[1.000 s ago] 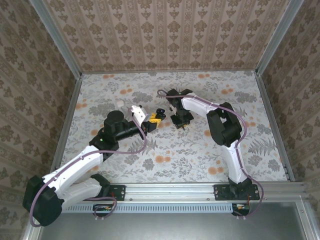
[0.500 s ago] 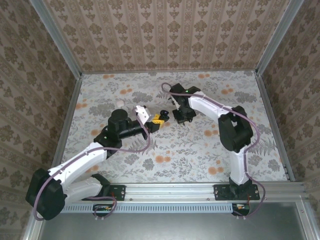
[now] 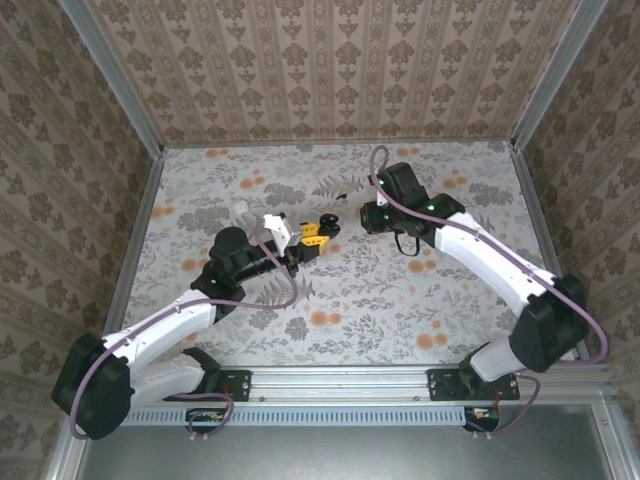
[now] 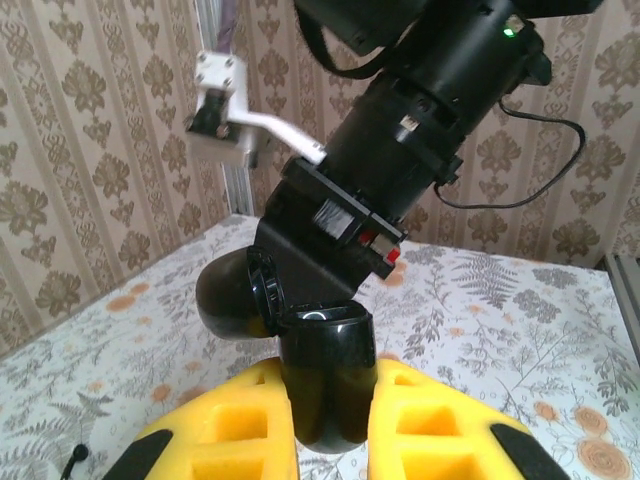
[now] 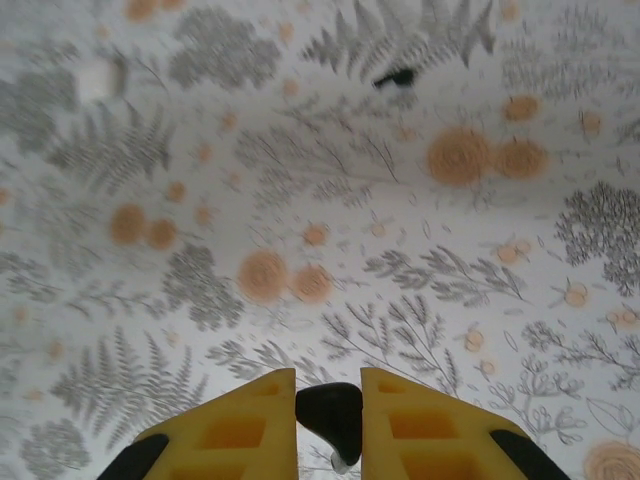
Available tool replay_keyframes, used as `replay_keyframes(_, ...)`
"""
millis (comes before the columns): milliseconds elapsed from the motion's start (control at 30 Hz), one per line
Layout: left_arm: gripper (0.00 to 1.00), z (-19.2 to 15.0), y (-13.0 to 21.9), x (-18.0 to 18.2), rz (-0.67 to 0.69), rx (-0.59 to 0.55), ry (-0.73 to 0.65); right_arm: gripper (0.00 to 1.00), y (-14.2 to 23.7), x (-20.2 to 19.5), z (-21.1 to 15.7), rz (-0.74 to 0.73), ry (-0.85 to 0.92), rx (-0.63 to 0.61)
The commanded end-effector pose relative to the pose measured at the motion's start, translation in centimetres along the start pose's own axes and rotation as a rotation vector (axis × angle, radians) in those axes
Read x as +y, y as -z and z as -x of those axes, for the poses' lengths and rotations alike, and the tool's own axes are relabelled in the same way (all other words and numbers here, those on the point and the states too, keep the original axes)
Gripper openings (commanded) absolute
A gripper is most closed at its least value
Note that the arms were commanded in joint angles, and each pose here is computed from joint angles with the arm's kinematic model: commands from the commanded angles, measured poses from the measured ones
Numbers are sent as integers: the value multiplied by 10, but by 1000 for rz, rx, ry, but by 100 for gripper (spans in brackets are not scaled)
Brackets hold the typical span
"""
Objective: Insert wireless bluetooth earbuds into charging case
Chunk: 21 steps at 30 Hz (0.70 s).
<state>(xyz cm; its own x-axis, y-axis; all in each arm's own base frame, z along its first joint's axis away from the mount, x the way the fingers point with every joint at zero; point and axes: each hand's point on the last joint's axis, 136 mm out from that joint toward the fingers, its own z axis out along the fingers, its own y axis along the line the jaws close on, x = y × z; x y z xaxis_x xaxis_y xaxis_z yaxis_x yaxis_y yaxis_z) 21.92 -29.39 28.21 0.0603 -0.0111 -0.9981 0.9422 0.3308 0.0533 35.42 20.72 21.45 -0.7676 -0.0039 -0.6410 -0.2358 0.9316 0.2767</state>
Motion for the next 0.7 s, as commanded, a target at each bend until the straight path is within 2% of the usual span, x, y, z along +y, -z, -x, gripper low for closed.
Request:
replay_keyframes(0, 0, 24, 0, -8, -38, -110, -24, 18, 31, 25, 31, 133, -38, -169)
replay_keyframes(400, 0, 46, -2, -10, -76, -228, 4, 17, 133, 62, 56, 362, 20, -543)
replay_keyframes(667, 0, 49, -3, -12, -92, -242, 12, 18, 170, 101, 55, 505, 159, -601)
